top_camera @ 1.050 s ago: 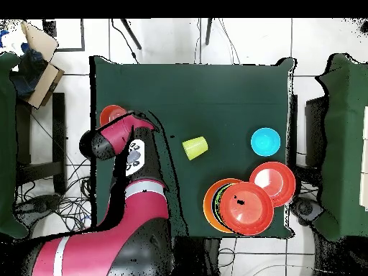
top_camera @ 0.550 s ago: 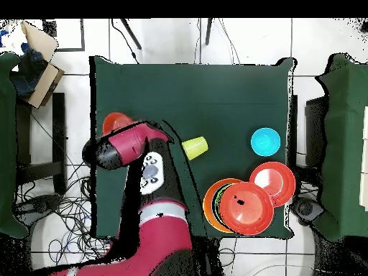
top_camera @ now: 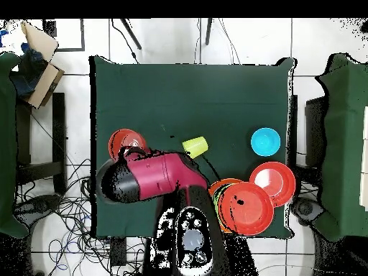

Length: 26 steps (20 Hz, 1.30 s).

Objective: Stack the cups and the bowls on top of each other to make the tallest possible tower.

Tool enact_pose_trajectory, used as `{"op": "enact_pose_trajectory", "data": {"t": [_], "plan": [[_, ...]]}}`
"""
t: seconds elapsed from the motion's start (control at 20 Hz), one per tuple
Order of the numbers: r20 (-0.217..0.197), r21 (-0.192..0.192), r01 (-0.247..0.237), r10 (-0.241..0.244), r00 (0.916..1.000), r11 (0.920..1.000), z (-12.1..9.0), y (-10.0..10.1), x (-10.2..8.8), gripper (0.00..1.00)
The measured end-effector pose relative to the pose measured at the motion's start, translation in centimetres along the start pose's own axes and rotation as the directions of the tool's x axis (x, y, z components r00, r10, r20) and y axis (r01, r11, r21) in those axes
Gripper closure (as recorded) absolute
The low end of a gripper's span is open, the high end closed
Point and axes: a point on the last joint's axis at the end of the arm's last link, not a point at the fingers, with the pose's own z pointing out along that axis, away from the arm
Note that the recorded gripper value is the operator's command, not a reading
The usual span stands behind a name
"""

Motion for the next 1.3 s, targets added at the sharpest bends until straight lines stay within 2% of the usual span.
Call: {"op": "enact_pose_trajectory", "data": {"t": [0.05, 0.2, 0.25, 0.35, 0.4, 0.6, 0.95, 1.05, 1.3], "plan": [[-0.001, -0.008, -0.025, 0.025, 0.9997, 0.9997, -1.2, -0.6, 0.1, 1.00], [-0.002, -0.025, -0.066, 0.066, 0.9978, 0.9975, -2.7, -1.7, 0.1, 1.00], [-0.008, -0.039, -0.100, 0.100, 0.9950, 0.9942, -3.6, -3.1, 0.1, 1.00], [-0.014, -0.044, -0.116, 0.115, 0.9932, 0.9923, -3.8, -4.1, 0.2, 1.00], [-0.028, -0.048, -0.136, 0.135, 0.9905, 0.9895, -3.7, -5.5, 0.4, 1.00], [-0.059, -0.054, -0.169, 0.166, 0.9844, 0.9841, -3.0, -8.5, 0.8, 1.00], [-0.072, -0.054, -0.139, 0.135, 0.9883, 0.9889, -1.5, -12.6, 1.5, 1.00], [-0.074, -0.059, -0.120, 0.116, 0.9905, 0.9910, -1.0, -14.0, 1.7, 1.00], [-0.079, -0.080, -0.085, 0.079, 0.9938, 0.9932, -0.2, -16.0, 2.7, 1.00]]}}
